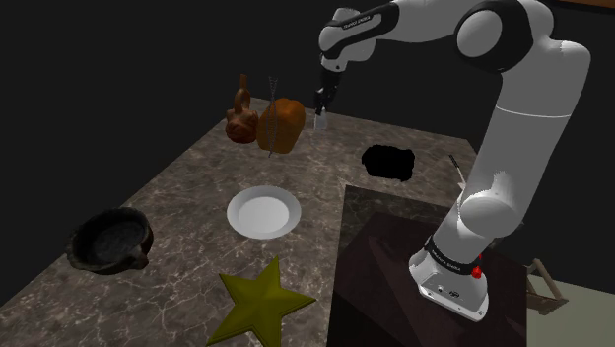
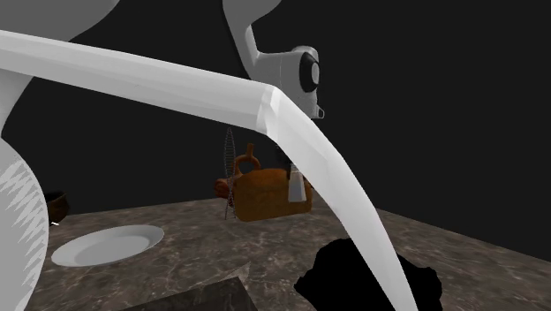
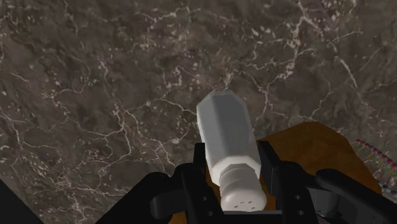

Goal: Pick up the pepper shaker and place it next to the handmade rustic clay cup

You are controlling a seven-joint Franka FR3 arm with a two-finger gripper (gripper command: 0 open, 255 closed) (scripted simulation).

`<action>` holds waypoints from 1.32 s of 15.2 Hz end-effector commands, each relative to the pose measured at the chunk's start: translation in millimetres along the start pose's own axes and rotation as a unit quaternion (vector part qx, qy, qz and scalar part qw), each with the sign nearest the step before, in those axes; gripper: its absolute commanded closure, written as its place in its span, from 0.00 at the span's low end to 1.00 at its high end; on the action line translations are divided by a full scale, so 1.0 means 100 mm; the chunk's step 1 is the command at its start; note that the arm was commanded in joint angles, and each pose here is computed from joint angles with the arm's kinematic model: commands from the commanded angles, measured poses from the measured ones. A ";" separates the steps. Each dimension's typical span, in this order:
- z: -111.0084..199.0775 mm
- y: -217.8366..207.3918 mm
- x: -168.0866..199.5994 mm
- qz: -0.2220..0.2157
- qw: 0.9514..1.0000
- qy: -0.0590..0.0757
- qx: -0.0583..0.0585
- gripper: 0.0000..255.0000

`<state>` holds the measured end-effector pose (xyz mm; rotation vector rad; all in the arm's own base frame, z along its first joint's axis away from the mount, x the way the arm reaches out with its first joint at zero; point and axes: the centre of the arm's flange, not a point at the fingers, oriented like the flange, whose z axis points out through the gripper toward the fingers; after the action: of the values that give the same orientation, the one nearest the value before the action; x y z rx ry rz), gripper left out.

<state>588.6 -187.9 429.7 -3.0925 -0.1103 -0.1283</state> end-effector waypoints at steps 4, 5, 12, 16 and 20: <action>-0.28 -0.02 0.03 0.000 1.000 0.000 0.000 1.00; -0.34 -0.02 0.04 0.000 1.000 0.000 0.000 1.00; -0.70 -0.04 0.07 0.000 1.000 0.000 0.000 1.00; -0.91 -0.05 0.09 0.000 1.000 0.000 0.000 1.00; -0.97 -0.31 0.09 0.000 1.000 0.000 0.000 1.00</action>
<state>587.3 -171.9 525.6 -3.0924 -0.1107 -0.1277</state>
